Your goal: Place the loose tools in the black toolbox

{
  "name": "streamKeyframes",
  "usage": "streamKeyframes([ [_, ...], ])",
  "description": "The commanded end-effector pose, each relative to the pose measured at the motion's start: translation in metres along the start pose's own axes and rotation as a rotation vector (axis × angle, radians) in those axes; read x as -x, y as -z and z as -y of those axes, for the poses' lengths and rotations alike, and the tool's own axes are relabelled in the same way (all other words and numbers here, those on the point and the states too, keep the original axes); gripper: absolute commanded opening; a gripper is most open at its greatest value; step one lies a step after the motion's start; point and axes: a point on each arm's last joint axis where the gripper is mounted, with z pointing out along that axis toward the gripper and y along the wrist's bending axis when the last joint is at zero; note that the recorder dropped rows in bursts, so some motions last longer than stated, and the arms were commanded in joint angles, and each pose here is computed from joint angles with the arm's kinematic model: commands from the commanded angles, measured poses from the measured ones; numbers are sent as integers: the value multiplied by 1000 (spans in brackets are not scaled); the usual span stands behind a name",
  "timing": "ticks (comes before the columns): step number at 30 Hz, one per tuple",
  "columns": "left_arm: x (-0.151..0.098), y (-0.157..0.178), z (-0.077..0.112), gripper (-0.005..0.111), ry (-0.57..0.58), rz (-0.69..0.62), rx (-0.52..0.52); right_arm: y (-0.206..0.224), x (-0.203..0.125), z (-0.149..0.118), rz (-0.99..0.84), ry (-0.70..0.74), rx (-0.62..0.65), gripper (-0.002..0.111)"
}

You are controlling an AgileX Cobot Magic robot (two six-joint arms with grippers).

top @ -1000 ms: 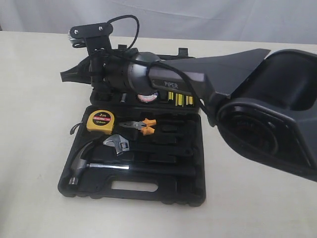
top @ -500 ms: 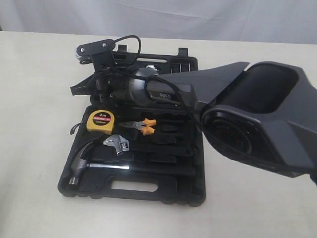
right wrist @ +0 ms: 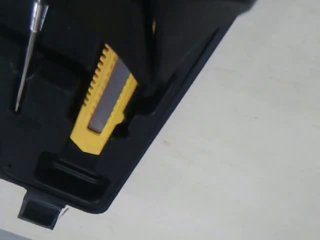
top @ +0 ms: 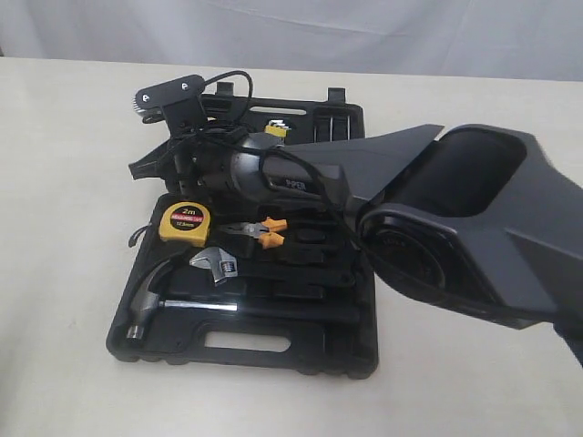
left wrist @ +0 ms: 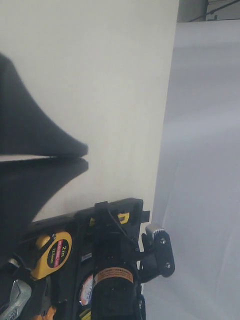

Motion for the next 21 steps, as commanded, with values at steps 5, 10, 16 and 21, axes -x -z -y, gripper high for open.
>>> streamKeyframes([
  [5, 1, 0, 0, 0, -4, 0, -5, 0, -13, 0, -63, 36, -53, 0],
  [10, 1, 0, 0, 0, -4, 0, -5, 26, 19, -6, 2, 37, -34, 0],
  [16, 1, 0, 0, 0, -4, 0, -5, 70, 59, -13, 75, 123, -56, 0],
  [21, 1, 0, 0, 0, -4, 0, -5, 118, 82, -17, 67, 348, -179, 0],
])
